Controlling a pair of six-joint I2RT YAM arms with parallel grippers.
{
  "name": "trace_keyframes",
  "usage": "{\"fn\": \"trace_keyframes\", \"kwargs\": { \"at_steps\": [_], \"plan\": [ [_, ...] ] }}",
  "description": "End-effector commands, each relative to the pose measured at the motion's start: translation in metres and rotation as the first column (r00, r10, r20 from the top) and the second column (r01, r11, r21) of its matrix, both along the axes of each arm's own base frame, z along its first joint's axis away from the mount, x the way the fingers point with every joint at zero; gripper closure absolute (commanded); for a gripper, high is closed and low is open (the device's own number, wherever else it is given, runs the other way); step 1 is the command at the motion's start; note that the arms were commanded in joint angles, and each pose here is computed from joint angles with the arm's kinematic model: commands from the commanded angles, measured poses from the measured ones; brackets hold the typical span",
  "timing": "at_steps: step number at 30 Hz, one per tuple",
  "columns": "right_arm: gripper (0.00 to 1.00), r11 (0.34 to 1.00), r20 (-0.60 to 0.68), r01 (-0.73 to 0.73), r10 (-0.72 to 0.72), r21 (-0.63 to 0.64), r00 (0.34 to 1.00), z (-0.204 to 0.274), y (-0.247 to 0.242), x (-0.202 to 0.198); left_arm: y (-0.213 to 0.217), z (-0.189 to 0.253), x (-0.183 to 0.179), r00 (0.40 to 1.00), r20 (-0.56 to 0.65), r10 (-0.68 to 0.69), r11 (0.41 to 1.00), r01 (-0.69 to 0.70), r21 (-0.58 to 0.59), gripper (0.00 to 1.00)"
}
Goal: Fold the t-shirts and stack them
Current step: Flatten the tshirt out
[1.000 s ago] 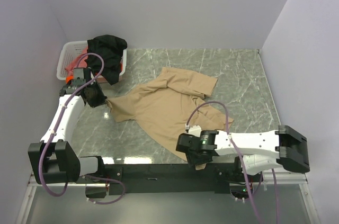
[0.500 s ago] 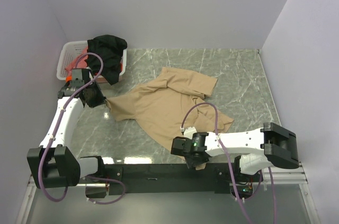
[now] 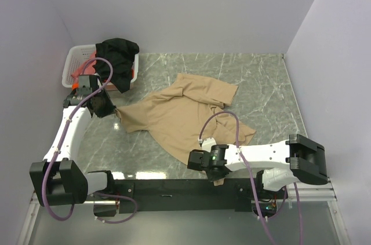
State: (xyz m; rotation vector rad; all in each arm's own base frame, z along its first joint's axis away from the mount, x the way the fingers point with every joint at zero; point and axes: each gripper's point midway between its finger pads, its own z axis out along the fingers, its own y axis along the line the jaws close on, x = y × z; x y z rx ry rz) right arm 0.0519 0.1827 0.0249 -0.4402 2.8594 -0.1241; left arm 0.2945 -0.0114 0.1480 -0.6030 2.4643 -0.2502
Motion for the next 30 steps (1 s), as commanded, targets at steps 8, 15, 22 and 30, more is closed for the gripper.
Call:
{"fn": "trace_keyframes", "kwargs": {
  "at_steps": [8,15,22,30],
  "plan": [
    [1.0,0.999,0.126,0.045,-0.048,0.025,0.991,0.048,0.007,0.036,0.002,0.023,0.009,0.997,0.072,-0.002,1.0,0.003,-0.008,1.0],
    [0.97,0.983,0.284,0.137,-0.167,0.12,0.944,0.112,-0.016,0.124,0.016,0.074,0.025,0.988,0.157,0.011,1.0,-0.007,-0.028,1.0],
    [0.95,0.979,0.492,0.192,-0.202,0.072,0.847,0.199,-0.059,0.224,0.041,0.13,0.037,0.967,0.246,0.067,0.997,-0.057,-0.045,1.0],
    [0.94,1.0,0.416,-0.004,-0.001,0.012,0.909,0.192,-0.013,0.218,0.045,0.101,0.023,0.972,0.213,0.097,0.995,-0.087,-0.054,1.0]
  ]
}}
